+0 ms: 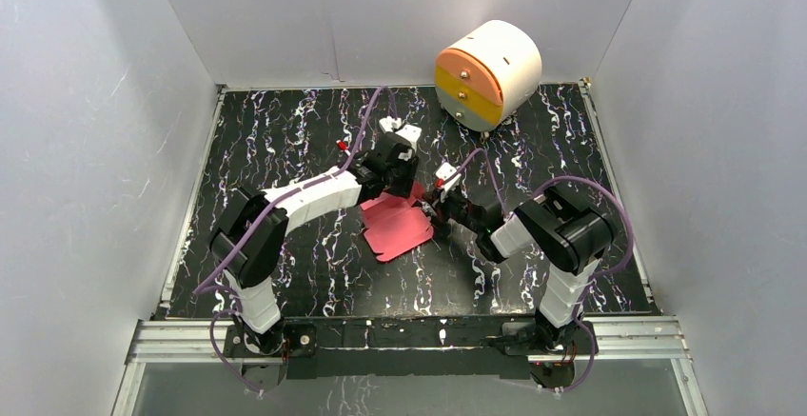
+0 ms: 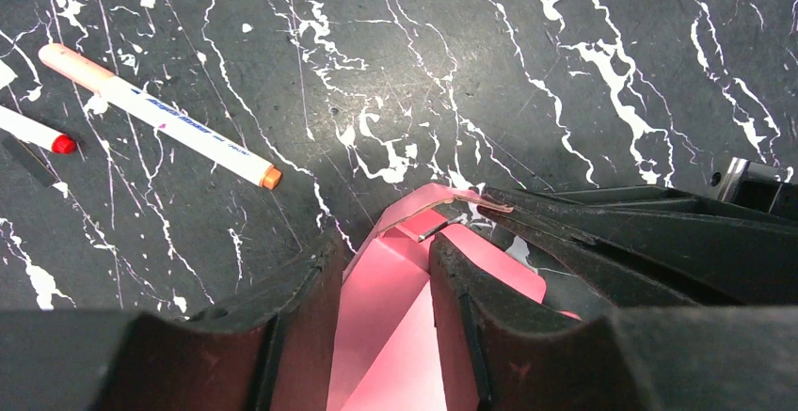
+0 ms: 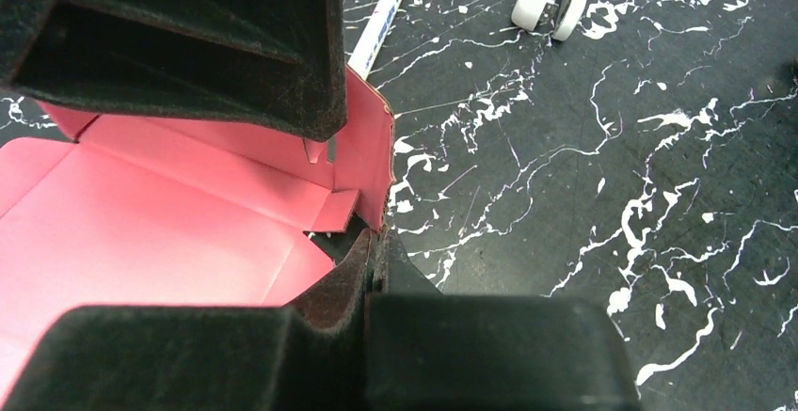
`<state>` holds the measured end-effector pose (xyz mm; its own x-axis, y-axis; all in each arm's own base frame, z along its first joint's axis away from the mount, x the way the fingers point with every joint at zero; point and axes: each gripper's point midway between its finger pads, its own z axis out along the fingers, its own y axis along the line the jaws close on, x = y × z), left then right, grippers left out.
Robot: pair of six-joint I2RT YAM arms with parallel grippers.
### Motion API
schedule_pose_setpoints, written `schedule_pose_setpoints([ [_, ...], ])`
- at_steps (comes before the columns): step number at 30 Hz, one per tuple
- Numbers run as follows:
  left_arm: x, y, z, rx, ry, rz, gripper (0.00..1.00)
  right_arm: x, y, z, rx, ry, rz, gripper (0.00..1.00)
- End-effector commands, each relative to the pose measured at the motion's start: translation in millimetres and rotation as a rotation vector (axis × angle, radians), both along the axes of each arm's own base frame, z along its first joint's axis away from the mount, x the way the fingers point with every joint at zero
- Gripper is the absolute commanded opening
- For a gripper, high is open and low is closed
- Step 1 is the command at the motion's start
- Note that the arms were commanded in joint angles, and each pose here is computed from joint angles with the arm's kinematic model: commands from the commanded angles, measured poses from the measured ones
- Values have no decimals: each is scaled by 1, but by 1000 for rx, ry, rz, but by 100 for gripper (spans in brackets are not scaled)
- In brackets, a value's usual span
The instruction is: Fold the paper box
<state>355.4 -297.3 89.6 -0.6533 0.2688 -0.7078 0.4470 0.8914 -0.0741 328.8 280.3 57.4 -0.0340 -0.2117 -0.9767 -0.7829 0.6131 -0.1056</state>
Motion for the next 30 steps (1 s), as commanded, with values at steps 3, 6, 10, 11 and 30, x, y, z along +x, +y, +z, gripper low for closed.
schedule_pose_setpoints([
  [3,-10,5,7,13,-28,8,34,-2,12,37,91,-102,-51,0],
  [6,-12,6,8,-9,-30,23,33,-6,19,45,116,-106,-75,1],
  [10,-14,10,12,-33,-46,50,31,-6,21,53,166,-87,-139,1],
  [11,-14,10,13,-41,-50,55,31,-6,22,54,179,-79,-148,1],
  [30,-37,57,51,-96,-72,143,61,-12,25,37,134,-67,-169,1],
])
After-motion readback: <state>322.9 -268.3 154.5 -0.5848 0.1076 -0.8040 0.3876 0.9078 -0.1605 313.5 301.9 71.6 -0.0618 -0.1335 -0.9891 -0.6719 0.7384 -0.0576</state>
